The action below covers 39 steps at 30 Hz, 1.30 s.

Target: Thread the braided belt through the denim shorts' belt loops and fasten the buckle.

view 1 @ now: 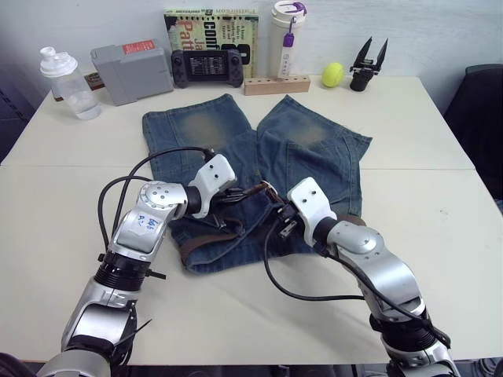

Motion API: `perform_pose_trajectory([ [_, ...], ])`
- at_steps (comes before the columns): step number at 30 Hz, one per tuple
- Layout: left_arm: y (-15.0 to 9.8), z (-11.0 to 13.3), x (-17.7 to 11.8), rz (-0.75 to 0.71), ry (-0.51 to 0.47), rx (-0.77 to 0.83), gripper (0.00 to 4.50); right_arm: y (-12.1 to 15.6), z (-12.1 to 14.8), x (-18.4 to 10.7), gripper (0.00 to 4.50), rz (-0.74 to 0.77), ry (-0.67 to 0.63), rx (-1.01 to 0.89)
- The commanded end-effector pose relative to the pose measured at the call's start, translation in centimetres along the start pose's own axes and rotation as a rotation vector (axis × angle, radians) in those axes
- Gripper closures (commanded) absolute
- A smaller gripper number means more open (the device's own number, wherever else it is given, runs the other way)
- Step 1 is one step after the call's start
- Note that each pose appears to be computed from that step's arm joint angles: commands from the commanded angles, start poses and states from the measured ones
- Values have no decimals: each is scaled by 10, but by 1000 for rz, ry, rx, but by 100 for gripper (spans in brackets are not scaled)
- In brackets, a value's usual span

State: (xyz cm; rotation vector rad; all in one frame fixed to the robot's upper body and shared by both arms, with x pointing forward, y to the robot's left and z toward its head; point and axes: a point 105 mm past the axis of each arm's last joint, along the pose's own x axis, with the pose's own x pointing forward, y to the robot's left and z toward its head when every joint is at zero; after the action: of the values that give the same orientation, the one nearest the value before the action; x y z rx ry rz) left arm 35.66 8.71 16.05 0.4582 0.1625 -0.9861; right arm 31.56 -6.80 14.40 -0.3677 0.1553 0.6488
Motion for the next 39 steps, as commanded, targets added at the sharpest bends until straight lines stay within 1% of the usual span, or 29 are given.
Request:
perform_pose_trajectory([
  [1,-1,17,0,7,-56,30,450,17,14,-2,450,88,-60,-38],
  [4,-6,18,7,-9,-60,41,450,26,17,-3,450,159,-70,-69],
  [7,-9,25,20,-23,-79,54,450,31,17,-3,450,216,-59,-130],
  [11,-12,38,31,-37,-117,66,450,28,18,-4,450,230,-50,-212],
  [15,-18,43,37,-69,-121,96,450,28,14,-5,450,242,-26,-311],
  [17,-22,48,37,-86,-138,91,450,26,10,-6,450,232,-13,-325],
  [18,-22,46,36,-90,-133,94,450,24,11,-10,450,233,-16,-319],
  [19,-23,44,34,-94,-123,98,450,19,15,-13,400,217,-29,-305],
  [20,-23,40,33,-95,-111,100,450,14,18,-17,337,206,-44,-294],
  [21,-23,36,32,-97,-94,107,450,8,21,-21,308,202,-53,-292],
  [22,-23,31,31,-99,-82,108,450,-2,29,-26,262,185,-72,-300],
  [24,-23,27,29,-102,-72,108,450,-14,42,-35,181,183,-95,-313],
  [25,-24,27,28,-104,-70,108,450,-19,49,-40,131,194,-108,-329],
  [26,-23,27,29,-106,-69,110,450,-23,55,-45,97,212,-115,-346],
  [28,-24,27,29,-110,-67,115,450,-28,61,-52,5,249,-118,-373],
  [29,-24,27,29,-111,-67,117,450,-30,63,-55,5,265,-115,-380],
  [32,-24,30,31,-118,-74,128,450,-44,63,-53,5,253,-84,-593],
  [34,-24,34,31,-121,-88,142,450,-50,52,-44,5,277,-41,-702],
  [39,-23,39,31,-127,-102,170,450,-58,42,-22,5,309,-39,-812],
])
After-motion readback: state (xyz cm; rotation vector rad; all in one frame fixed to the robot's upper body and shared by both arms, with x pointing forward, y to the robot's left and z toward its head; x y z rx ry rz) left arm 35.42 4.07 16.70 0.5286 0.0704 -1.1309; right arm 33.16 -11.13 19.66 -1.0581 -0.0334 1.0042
